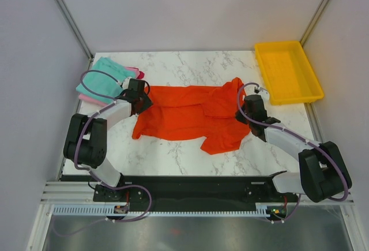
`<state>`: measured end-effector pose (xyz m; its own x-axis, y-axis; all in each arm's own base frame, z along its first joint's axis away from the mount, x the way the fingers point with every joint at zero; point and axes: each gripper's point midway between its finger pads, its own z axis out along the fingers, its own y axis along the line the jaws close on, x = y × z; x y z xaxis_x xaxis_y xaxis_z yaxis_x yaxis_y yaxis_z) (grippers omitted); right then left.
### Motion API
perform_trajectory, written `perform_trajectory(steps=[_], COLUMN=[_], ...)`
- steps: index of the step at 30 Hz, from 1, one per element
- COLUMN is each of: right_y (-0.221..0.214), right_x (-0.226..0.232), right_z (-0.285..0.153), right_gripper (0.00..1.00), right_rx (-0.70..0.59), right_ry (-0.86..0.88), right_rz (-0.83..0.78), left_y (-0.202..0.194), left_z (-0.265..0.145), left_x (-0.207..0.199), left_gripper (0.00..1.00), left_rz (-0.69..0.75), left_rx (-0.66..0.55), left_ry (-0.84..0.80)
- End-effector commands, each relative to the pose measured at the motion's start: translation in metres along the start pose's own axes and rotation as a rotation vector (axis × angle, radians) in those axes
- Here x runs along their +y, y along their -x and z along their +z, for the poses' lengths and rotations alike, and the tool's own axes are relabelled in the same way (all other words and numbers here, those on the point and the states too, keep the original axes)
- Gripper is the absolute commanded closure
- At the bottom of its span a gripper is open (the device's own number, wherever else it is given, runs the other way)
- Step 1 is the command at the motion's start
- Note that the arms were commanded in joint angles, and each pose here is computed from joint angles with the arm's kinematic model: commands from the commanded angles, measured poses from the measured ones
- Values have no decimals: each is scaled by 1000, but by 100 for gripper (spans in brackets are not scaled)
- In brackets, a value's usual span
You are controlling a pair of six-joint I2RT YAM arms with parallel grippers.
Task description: Fold and stack the t-shirts
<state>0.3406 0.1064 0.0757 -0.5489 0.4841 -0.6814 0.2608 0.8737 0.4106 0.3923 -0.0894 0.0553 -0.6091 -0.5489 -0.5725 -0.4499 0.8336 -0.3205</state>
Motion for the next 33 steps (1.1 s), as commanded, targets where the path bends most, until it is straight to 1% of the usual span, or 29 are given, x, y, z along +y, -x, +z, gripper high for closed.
perform_trajectory(steps=[1, 2, 4, 5, 6, 7, 14, 19, 23, 24, 25, 26, 27, 28, 29, 30, 31, 33], right_y=[15, 14, 16, 16, 17, 18, 30, 59, 80, 82, 95, 99, 99, 111, 115, 114, 128, 136], right_x=[3, 3, 1, 2, 2, 1, -5, -21, -14, -12, -3, 1, 1, 9, 12, 12, 19, 22], right_z=[-3, -4, -4, -4, -5, -5, -11, -25, -30, -27, -28, -26, -17, -17, -14, -7, -8, -4], right_gripper=[100, 100, 100, 100, 100, 100, 100, 100, 100, 100, 100, 100, 100, 100, 100, 100, 100, 100], right_rx=[-56, -55, -60, -61, -64, -66, -101, -200, -237, -230, -245, -243, -224, -227, -224, -206, -228, -237], right_ry=[14, 17, 15, 17, 17, 17, 7, -34, -18, -21, -4, -6, -23, -15, -15, -26, -14, -16], right_rz=[30, 30, 32, 33, 35, 35, 57, 95, 127, 127, 132, 133, 133, 138, 141, 150, 165, 182], left_y=[18, 18, 18, 19, 18, 20, 25, 31, 43, 44, 46, 53, 48, 58, 55, 49, 50, 56], left_z=[2, 3, 6, 7, 7, 7, -10, -30, -48, -47, -46, -48, -37, -39, -35, -22, -19, -12], left_x=[-13, -12, -9, -9, -9, -9, -16, -21, -18, -20, -23, -33, -35, -47, -48, -46, -48, -51], left_gripper=[52, 51, 64, 72, 93, 98, 98, 98, 98, 98, 98, 98, 98, 98, 98, 98, 98, 98], left_rz=[-23, -26, -34, -36, -38, -43, -48, -70, -125, -168, -184, -194, -193, -194, -191, -189, -191, -205], left_rx=[-39, -38, -30, -30, -24, -25, -37, -55, -96, -94, -90, -85, -53, -53, -19, 12, 17, 17], left_ry=[-43, -39, -34, -35, -41, -44, -91, -135, -131, -136, -141, -168, -156, -178, -165, -135, -131, -125])
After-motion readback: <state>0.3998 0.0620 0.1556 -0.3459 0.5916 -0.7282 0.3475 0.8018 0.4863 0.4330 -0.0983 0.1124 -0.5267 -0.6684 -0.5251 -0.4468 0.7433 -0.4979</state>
